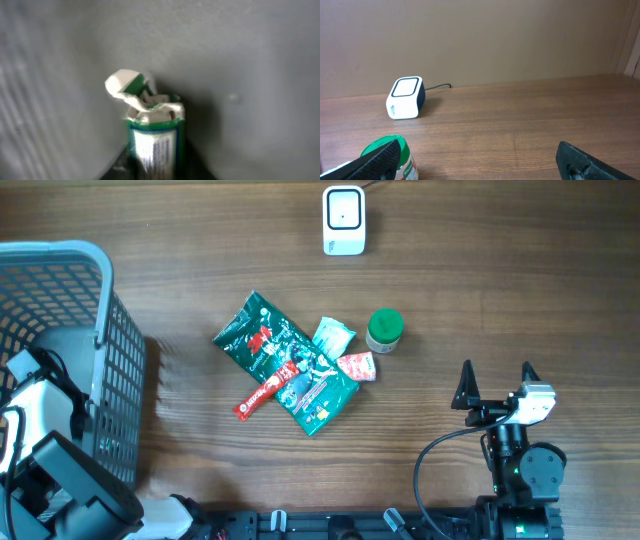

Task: Scan the item barcode
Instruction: 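Reach the left gripper into the basket toward the green-white AXE box, then grasp the AXE box with the left gripper and place it right of the jar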

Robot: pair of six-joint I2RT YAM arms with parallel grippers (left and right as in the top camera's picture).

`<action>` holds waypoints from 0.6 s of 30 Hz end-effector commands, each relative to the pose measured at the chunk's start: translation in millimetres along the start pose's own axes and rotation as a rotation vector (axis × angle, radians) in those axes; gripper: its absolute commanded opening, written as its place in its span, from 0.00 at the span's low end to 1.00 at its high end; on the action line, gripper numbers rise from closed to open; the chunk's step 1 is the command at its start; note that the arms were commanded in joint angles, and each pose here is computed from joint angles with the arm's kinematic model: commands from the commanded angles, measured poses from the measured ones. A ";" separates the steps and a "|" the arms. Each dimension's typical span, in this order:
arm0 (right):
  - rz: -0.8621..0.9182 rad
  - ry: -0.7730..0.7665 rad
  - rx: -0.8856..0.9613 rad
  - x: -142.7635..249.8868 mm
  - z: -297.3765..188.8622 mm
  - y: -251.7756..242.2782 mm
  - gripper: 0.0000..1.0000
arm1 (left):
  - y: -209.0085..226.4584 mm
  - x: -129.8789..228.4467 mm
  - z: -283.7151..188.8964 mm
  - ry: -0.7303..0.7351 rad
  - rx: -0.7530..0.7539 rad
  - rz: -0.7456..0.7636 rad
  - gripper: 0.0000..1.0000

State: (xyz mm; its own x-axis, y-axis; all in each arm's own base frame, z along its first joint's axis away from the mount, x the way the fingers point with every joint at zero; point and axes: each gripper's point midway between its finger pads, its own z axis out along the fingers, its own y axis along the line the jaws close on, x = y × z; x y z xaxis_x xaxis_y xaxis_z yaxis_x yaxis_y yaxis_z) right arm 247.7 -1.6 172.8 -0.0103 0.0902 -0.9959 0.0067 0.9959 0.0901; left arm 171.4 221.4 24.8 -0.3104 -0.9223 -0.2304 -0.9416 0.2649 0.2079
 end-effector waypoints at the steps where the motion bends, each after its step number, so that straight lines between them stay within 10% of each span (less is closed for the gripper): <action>1: 0.017 -0.009 0.007 -1.9 -0.3 -1.3 1.00 | 18.1 34.6 26.3 0.121 -0.086 0.042 0.06; 11: 0.017 -0.009 0.007 -1.9 -0.3 -1.3 1.00 | -17.7 -42.0 -73.9 -0.047 0.169 -0.033 0.10; 18: 0.017 -0.009 0.007 -1.9 -0.3 -1.3 1.00 | -28.3 -87.7 -335.6 -0.433 0.783 -0.039 0.14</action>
State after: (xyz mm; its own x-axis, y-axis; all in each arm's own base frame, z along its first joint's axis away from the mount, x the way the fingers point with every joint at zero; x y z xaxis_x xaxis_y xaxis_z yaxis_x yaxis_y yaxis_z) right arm 247.7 -1.6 172.7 -0.0107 0.0902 -0.9959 0.0067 0.9959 0.0901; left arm 252.4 244.5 265.1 -0.1777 -0.8390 -0.5144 -0.9094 0.3397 -0.2400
